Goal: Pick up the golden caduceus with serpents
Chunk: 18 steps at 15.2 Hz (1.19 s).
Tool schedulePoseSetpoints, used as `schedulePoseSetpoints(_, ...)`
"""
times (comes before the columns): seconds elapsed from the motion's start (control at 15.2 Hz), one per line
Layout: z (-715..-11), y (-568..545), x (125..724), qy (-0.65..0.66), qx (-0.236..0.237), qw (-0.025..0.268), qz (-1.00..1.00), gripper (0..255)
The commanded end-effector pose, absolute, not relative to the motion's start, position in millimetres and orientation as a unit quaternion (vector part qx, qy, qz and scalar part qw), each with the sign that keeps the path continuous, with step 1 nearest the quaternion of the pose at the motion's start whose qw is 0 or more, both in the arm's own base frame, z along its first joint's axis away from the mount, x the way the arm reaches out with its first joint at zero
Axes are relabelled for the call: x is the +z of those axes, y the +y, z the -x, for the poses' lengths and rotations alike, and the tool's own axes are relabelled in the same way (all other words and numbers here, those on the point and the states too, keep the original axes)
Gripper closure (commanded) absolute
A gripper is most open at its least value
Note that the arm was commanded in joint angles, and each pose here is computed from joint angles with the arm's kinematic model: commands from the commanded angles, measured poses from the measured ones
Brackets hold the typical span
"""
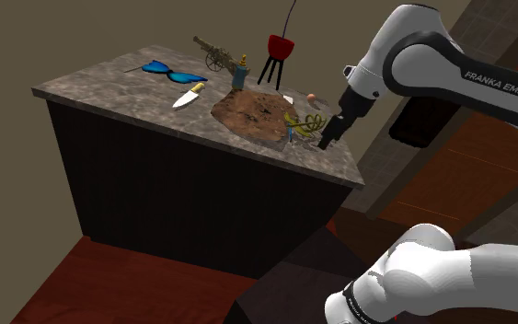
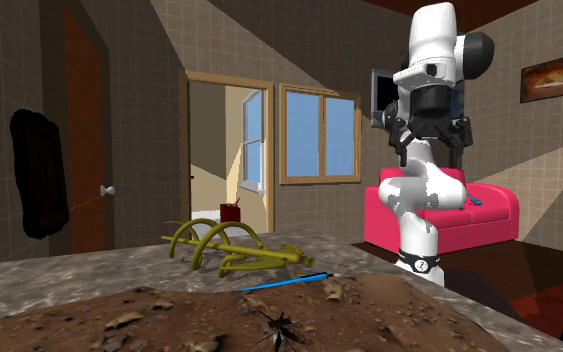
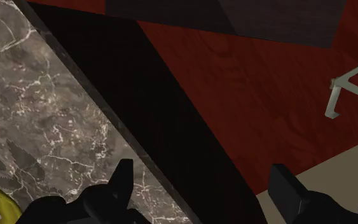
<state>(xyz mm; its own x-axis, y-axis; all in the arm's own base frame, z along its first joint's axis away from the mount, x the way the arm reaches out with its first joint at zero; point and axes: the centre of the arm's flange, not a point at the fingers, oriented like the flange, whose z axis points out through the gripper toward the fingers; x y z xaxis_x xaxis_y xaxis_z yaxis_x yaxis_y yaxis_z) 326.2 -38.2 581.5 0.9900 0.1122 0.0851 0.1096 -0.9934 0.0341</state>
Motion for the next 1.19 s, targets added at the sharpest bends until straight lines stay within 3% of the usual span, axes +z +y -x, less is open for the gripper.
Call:
schedulePoseSetpoints(0.0,-326.2,-38.2,581.5,0.056,0.043,0.015,-0.997,0)
schedulePoseSetpoints(1.12,-474.1,-176.1,538.1,-0.101,0.067,0.07,-0.99,0)
